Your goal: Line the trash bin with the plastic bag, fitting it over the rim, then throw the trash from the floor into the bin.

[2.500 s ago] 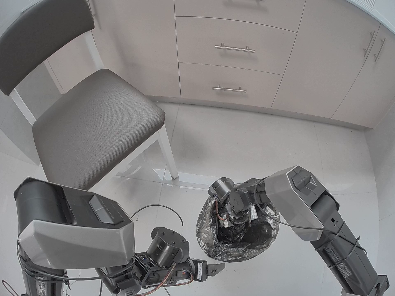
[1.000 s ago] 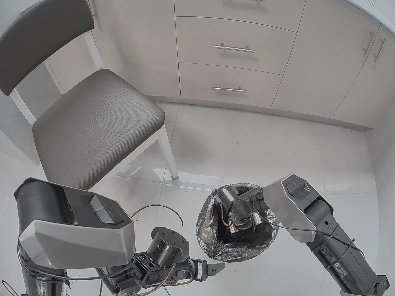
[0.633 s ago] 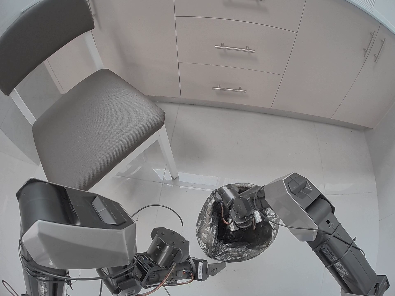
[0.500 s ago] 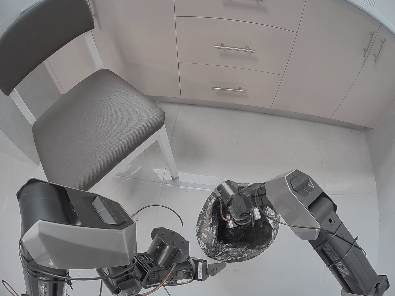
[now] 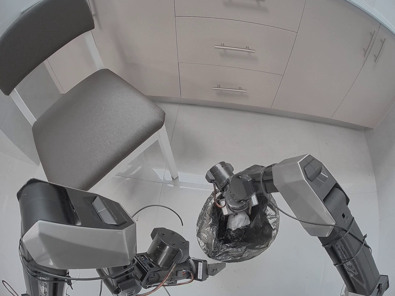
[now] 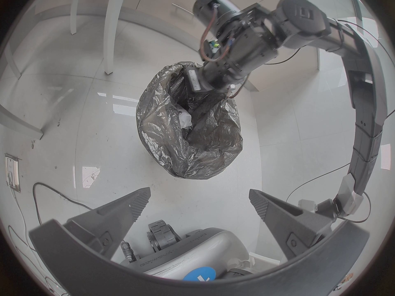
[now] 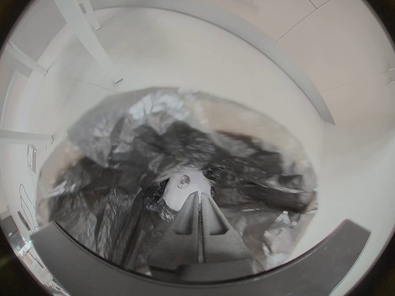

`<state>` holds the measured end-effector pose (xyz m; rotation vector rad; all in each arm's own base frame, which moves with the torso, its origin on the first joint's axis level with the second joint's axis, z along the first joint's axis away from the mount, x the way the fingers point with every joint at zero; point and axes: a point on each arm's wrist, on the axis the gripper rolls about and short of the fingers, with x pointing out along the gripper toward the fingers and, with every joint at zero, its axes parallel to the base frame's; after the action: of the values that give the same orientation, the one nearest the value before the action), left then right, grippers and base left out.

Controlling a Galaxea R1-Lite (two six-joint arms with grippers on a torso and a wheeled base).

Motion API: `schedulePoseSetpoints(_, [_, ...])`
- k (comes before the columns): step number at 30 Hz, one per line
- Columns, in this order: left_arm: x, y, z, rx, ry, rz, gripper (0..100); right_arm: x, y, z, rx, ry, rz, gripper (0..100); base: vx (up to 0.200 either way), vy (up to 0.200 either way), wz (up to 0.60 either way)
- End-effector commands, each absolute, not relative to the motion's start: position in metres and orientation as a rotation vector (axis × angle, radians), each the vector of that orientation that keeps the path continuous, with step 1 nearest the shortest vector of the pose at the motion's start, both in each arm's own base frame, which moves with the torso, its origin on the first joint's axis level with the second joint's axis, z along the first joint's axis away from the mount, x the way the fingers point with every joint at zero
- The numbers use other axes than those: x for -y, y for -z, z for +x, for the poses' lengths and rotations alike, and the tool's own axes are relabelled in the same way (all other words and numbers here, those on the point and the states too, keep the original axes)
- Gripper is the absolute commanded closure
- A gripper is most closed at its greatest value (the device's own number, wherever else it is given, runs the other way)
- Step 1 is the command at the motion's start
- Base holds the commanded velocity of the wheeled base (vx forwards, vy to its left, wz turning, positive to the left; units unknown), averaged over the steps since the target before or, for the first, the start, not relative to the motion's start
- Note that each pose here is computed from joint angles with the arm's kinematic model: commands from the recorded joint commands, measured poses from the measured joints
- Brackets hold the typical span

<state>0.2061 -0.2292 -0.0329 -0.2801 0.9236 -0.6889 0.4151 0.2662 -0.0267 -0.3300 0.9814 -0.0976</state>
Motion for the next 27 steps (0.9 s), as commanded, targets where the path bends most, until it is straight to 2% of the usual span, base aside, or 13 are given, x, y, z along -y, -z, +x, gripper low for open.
schedulePoseSetpoints(1, [0.229,0.033,0.206,-0.923,0.688,-0.283,0,-0.264,-0.018,0.411,-0.948,0.097,-0.309,100,0.000,0.000,0.00])
schedulePoseSetpoints(7, [0.226,0.031,0.204,-0.905,0.693,-0.308,0,-0.241,-0.113,0.381,-0.965,0.126,-0.290,100,0.000,0.000,0.00])
schedulePoseSetpoints(9, [0.225,0.031,0.203,-0.905,0.693,-0.308,0,-0.236,-0.125,0.376,-0.973,0.133,-0.287,100,0.000,0.000,0.00])
schedulePoseSetpoints(10, [0.224,0.030,0.202,-0.899,0.696,-0.313,0,-0.217,-0.162,0.357,-0.993,0.164,-0.266,100,0.000,0.000,0.00])
schedulePoseSetpoints(13, [0.221,0.026,0.201,-0.891,0.697,-0.322,0,-0.184,-0.213,0.319,-1.059,0.218,-0.265,100,0.000,0.000,0.00])
schedulePoseSetpoints(16, [0.217,-0.002,0.200,-0.811,0.723,-0.360,0,-0.146,-0.264,0.266,-1.126,0.282,-0.243,100,0.000,0.000,0.00])
schedulePoseSetpoints(18, [0.210,-0.021,0.203,-0.752,0.721,-0.389,0,-0.129,-0.284,0.240,-1.143,0.306,-0.231,100,0.000,0.000,0.00])
schedulePoseSetpoints(20, [0.210,-0.021,0.203,-0.752,0.721,-0.389,0,-0.129,-0.284,0.240,-1.143,0.306,-0.231,100,0.000,0.000,0.00])
schedulePoseSetpoints(21, [0.185,-0.066,0.204,-0.603,0.697,-0.436,0,-0.099,-0.314,0.209,-1.079,0.341,-0.132,100,0.000,0.000,0.00])
schedulePoseSetpoints(22, [0.183,-0.069,0.203,-0.597,0.697,-0.437,0,-0.098,-0.315,0.208,-1.075,0.343,-0.126,100,0.000,0.000,0.00])
schedulePoseSetpoints(25, [0.129,-0.125,0.191,-0.421,0.604,-0.391,0,-0.070,-0.343,0.173,-0.966,0.361,-0.027,100,0.000,0.000,0.00])
schedulePoseSetpoints(26, [0.122,-0.132,0.189,-0.399,0.584,-0.381,0,-0.068,-0.345,0.168,-0.954,0.359,-0.020,100,0.000,0.000,0.00])
schedulePoseSetpoints(27, [0.097,-0.154,0.178,-0.327,0.511,-0.348,0,-0.061,-0.354,0.153,-0.913,0.352,0.010,100,0.000,0.000,0.00])
